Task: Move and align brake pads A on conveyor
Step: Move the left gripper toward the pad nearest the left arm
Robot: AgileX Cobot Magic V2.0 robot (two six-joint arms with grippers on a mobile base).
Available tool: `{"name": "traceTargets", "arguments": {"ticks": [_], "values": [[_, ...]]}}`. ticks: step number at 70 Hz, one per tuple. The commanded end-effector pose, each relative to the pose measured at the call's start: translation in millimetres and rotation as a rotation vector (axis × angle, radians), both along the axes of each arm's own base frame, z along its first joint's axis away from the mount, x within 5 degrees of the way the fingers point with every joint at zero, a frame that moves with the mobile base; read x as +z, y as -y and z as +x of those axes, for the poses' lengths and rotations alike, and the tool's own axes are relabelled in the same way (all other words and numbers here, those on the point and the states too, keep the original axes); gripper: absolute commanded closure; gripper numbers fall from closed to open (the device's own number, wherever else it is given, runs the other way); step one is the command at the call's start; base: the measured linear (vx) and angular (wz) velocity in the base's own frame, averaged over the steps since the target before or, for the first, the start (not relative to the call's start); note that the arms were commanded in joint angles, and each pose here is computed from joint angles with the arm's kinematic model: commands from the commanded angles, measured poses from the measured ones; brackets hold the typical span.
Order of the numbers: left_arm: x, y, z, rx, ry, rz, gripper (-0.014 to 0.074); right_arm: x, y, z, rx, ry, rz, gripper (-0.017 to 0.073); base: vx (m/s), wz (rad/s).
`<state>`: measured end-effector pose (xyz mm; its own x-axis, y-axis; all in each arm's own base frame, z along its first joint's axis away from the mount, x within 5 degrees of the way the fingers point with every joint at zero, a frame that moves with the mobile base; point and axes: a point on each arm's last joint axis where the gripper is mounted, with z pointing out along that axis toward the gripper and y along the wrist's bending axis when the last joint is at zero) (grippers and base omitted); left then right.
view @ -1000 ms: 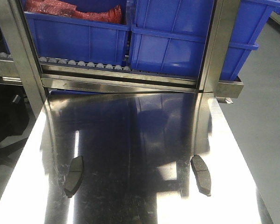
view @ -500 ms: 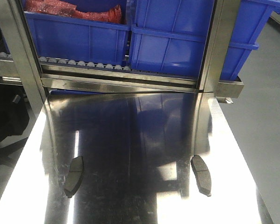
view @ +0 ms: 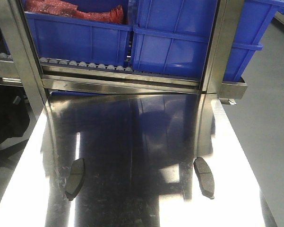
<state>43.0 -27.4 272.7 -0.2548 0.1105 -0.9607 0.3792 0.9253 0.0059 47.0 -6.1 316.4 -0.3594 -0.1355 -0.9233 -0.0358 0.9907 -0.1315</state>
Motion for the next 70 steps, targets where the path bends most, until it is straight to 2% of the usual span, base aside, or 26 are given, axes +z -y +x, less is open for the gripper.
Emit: {"name": "traceTargets", "arguments": {"ticks": [1,24,32,37,41,49,57,61,70], "values": [[12.2,-0.5,2.5,0.015,0.063,-0.039,0.0600,13.1,-0.3,2.7,0.008,0.080,-0.013,0.0560,0.00,0.00],[11.2,-0.1,2.1,0.010,0.053,-0.038,0.0597,13.1,-0.3,2.7,0.008,0.080,-0.013,0.0560,0.00,0.00],[11.2,0.6,1.8,0.004,0.047,-0.051,0.0547,13.1,-0.3,2.7,0.008,0.080,-0.013,0.0560,0.00,0.00],[11.2,0.7,1.7,0.004,0.046,-0.052,0.0473,13.1,-0.3,2.7,0.008,0.080,-0.013,0.0560,0.00,0.00],[11.2,0.7,1.7,0.004,0.046,-0.052,0.0374,13.1,-0.3,2.7,0.008,0.080,-0.013,0.0560,0.00,0.00],[11.2,0.7,1.7,0.004,0.046,-0.053,0.0118,13.1,-0.3,2.7,0.008,0.080,-0.013,0.0560,0.00,0.00],[11.2,0.7,1.7,0.005,0.046,-0.054,-0.0079,13.1,-0.3,2.7,0.008,0.080,-0.013,0.0560,0.00,0.00],[11.2,0.7,1.7,0.005,0.046,-0.054,-0.0137,13.1,-0.3,2.7,0.008,0.080,-0.013,0.0560,0.00,0.00],[11.2,0.7,1.7,0.005,0.046,-0.054,-0.0127,13.1,-0.3,2.7,0.008,0.080,-0.013,0.0560,0.00,0.00]]}}
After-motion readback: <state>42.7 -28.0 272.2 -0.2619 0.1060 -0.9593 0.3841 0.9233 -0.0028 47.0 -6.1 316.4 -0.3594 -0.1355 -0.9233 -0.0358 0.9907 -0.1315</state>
